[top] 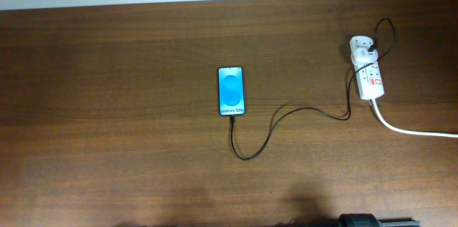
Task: Plug charger to phone and switch on socket
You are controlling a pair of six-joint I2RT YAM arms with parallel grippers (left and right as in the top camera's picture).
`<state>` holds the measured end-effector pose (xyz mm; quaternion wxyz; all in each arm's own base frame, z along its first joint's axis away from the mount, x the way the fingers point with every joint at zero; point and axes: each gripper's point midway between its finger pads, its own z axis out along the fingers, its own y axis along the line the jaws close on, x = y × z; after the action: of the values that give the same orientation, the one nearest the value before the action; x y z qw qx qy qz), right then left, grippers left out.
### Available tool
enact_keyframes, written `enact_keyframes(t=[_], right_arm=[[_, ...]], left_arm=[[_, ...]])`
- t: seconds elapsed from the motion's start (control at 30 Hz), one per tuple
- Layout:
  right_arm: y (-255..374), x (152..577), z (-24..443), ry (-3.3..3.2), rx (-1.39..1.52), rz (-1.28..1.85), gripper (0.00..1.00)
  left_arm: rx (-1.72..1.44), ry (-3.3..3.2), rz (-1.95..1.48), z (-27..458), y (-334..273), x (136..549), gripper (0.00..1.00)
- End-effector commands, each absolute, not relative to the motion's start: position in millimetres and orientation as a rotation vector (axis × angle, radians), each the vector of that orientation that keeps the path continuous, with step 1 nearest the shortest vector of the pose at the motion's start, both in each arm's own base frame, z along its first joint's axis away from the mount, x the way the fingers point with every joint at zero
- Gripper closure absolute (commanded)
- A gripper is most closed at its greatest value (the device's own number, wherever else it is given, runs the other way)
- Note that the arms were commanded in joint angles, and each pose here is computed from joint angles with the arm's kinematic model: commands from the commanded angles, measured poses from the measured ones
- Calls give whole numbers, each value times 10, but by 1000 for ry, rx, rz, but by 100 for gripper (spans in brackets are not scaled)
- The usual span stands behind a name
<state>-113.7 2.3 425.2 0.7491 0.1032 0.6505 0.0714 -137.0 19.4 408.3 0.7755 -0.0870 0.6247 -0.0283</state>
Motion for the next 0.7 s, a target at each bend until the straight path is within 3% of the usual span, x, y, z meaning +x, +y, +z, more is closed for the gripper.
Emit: enact_keyframes(t=[0.0, 0.67], right_arm=[[36, -1130, 4222, 1434, 205, 161, 1], [36, -1130, 4222, 1434, 205, 161, 2]], left_arm=[[-171, 1248, -63, 3892, 182, -1674, 1], [-170, 1195, -65, 3927, 179, -1821, 1]])
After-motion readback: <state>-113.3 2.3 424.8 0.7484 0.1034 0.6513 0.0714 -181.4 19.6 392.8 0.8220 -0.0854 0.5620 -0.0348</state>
